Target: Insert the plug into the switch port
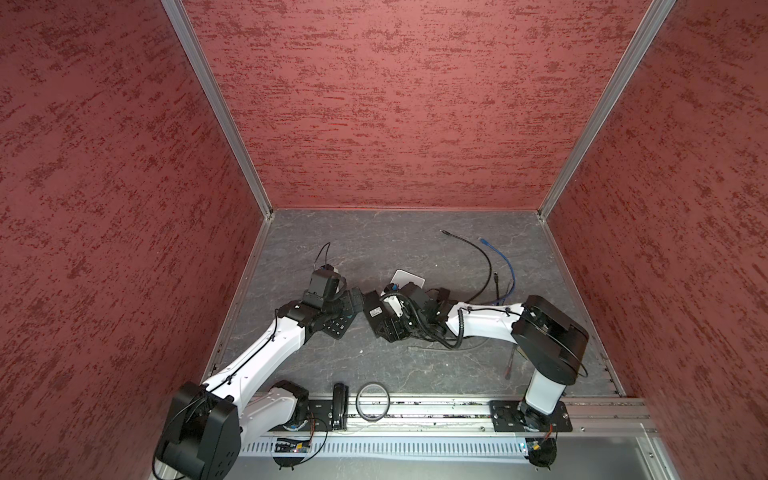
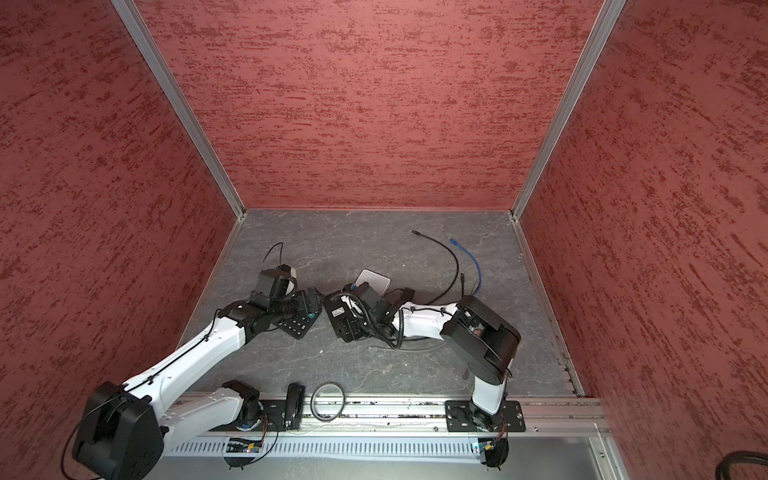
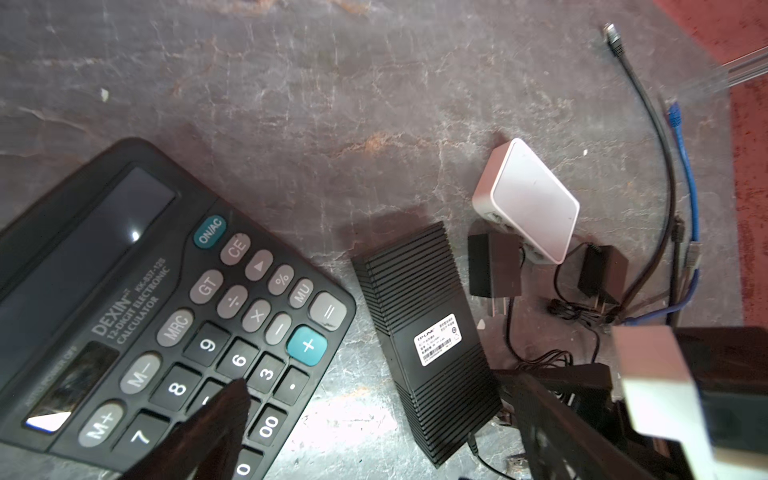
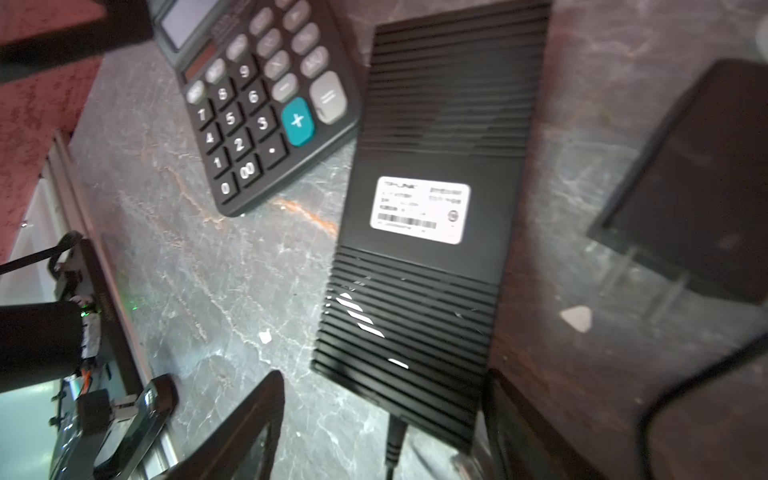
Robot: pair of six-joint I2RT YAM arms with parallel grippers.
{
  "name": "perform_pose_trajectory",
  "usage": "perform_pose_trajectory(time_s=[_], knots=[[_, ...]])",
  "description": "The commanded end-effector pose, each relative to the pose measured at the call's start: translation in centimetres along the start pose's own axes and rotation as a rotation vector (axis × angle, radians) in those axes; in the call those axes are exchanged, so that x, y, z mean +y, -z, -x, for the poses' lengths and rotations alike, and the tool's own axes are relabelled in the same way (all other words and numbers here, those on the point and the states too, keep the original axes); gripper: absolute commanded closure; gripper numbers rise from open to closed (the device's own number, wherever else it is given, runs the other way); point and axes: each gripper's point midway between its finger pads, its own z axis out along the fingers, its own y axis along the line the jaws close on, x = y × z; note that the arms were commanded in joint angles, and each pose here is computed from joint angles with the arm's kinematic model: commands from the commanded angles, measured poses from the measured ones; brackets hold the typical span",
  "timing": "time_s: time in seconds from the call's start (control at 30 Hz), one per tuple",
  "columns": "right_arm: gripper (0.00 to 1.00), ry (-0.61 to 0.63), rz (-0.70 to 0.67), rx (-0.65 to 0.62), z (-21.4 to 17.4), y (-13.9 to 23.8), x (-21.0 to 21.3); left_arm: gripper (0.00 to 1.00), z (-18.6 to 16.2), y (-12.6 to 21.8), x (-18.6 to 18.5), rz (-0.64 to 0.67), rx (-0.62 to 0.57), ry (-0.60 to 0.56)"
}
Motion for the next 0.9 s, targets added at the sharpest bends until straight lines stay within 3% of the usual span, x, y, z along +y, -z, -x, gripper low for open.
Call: perform_pose_trajectory(time_s=[0.0, 0.2, 0.47, 0.87], knots=[[0.25, 0.074, 0.152, -0.022, 0.6, -0.2, 3.5, 0.00, 0.4, -0.2, -0.2, 0.011, -0.010, 0.005], [0.24, 0.116, 0.259, -0.042, 1.7, -0.4, 5.9, 0.00, 0.8, -1.1, -0.7, 0.000, -0.010, -0.004], [0.23, 0.102, 0.090, -0.198, 5.9, 1.4, 1.9, 0.00, 1.2, -2.1, -1.0, 0.024, -0.001, -0.026], [0.24, 0.055, 0.096, -0.224, 8.4, 0.7, -3.1, 0.00, 2.1, -4.1, -1.6, 0.017, -0.026, 0.023]])
